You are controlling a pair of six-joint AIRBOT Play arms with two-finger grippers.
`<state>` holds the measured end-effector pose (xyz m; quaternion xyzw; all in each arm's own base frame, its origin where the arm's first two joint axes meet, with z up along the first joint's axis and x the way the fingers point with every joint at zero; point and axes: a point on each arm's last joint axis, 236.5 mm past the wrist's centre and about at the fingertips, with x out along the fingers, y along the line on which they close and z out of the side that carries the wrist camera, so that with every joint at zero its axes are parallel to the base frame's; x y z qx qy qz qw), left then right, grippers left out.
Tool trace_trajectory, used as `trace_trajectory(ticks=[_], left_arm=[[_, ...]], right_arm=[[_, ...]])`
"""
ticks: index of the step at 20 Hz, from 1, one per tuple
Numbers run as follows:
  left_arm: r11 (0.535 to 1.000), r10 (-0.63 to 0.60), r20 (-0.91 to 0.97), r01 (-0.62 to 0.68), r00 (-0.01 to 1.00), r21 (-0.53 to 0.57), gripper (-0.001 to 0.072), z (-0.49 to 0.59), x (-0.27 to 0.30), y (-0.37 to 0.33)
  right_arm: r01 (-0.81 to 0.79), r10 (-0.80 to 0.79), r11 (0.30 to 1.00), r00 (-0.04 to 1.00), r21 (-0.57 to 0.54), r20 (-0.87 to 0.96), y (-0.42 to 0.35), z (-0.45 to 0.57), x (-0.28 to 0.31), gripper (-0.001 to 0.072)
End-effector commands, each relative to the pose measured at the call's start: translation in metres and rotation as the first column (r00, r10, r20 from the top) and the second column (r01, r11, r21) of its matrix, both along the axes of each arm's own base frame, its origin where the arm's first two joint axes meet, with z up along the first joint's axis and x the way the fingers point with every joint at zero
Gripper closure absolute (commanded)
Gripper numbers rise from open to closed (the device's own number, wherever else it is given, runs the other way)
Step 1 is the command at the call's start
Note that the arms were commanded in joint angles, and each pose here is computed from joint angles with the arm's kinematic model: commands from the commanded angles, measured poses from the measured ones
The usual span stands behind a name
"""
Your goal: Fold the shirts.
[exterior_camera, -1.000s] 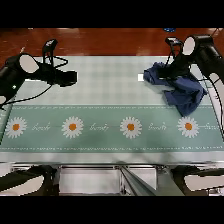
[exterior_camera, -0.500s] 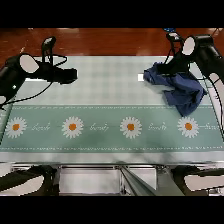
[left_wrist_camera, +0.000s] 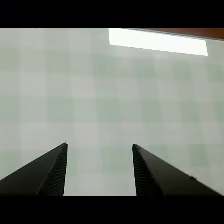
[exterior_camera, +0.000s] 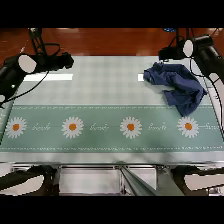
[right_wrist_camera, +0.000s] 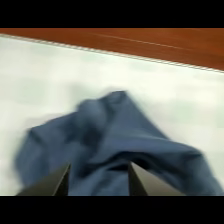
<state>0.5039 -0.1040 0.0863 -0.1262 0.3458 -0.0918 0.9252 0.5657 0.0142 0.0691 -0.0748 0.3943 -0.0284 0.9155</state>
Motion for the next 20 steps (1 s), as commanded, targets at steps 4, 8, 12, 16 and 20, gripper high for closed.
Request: trace_trajectory(ticks=[4, 8, 12, 16, 20], left_arm=[[0.998, 0.063, -0.115, -0.061, 0.991, 0.021, 0.0205, -0.029, -0.007, 0.043], [0.999, 0.044, -0.217, -0.039, 0.975, 0.025, 0.0205, -0.049, -0.023, 0.042], [0.999, 0.033, -0.209, -0.029, 0.977, 0.020, 0.0205, -0.024, -0.036, 0.043], [0.995, -0.033, -0.216, 0.052, 0.976, 0.083, 0.0205, 0.004, -0.076, 0.055], [1.000, 0.019, -0.311, -0.016, 0.950, 0.011, 0.0204, -0.017, -0.132, 0.082]], right_arm=[[0.195, -0.171, 0.979, 0.941, 0.057, -0.293, -0.086, -0.113, -0.027, 0.0295], [0.266, -0.200, 0.957, 0.889, 0.111, -0.412, -0.095, -0.163, -0.043, 0.0296], [0.281, -0.189, 0.951, 0.859, 0.130, -0.476, -0.086, -0.187, -0.052, 0.0330], [0.250, -0.112, 0.932, 0.885, 0.260, -0.451, -0.057, -0.163, -0.041, 0.0684], [0.095, 0.003, 0.911, 0.972, 0.400, -0.237, -0.023, -0.045, -0.014, 0.0685]])
